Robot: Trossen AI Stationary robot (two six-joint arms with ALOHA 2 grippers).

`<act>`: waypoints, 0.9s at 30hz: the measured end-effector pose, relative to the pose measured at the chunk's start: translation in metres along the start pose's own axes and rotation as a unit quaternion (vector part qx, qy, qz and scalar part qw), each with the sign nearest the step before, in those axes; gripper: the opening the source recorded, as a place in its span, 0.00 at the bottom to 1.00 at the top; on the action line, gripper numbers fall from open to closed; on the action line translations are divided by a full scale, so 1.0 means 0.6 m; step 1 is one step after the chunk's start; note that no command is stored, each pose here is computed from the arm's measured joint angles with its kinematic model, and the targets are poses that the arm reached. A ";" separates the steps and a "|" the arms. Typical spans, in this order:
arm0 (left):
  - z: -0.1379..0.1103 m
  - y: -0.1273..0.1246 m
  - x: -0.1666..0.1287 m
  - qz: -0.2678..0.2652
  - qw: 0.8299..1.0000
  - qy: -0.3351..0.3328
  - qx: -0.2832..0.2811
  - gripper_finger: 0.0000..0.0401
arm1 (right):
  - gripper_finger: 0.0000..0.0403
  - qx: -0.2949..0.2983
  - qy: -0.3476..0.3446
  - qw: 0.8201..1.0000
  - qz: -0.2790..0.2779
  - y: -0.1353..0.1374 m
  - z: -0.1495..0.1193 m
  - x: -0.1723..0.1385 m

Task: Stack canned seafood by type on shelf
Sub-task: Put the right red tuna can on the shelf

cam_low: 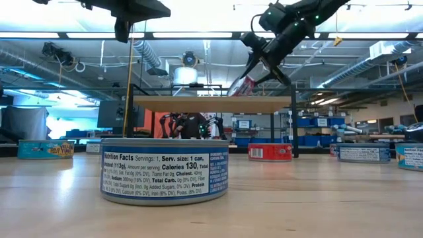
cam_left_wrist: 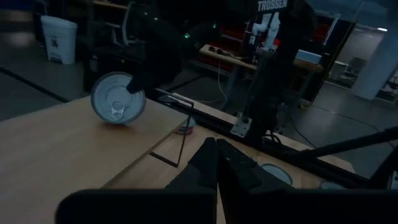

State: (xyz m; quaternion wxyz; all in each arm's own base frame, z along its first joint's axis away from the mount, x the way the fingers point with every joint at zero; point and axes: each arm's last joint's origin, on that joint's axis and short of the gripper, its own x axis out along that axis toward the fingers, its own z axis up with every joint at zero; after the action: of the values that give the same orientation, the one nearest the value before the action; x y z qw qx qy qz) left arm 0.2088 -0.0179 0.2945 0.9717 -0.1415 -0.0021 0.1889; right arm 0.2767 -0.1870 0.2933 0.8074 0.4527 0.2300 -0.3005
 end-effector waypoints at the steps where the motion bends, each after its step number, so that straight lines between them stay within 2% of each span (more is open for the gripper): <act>1: 0.000 0.000 0.000 0.001 1.000 0.000 -0.003 0.01 | 0.41 0.000 0.000 1.000 -0.003 -0.001 0.000 -0.001; 14: 0.001 0.002 0.001 0.004 1.000 -0.001 -0.009 0.01 | 0.55 -0.004 0.015 0.998 -0.060 -0.020 -0.006 -0.001; 22: 0.001 0.002 0.001 0.005 1.000 -0.002 -0.017 0.01 | 0.66 -0.014 0.012 0.998 -0.062 -0.024 -0.002 -0.009; 27: 0.001 0.002 0.001 0.006 1.000 -0.002 -0.018 0.01 | 0.69 -0.025 -0.003 0.998 -0.055 -0.022 0.004 -0.028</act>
State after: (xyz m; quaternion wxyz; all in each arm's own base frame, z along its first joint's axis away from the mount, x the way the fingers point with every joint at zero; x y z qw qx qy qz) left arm 0.2088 -0.0164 0.2945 0.9679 -0.1590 -0.0065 0.1945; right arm 0.2560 -0.1899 0.2972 0.8012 0.4182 0.2600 -0.3401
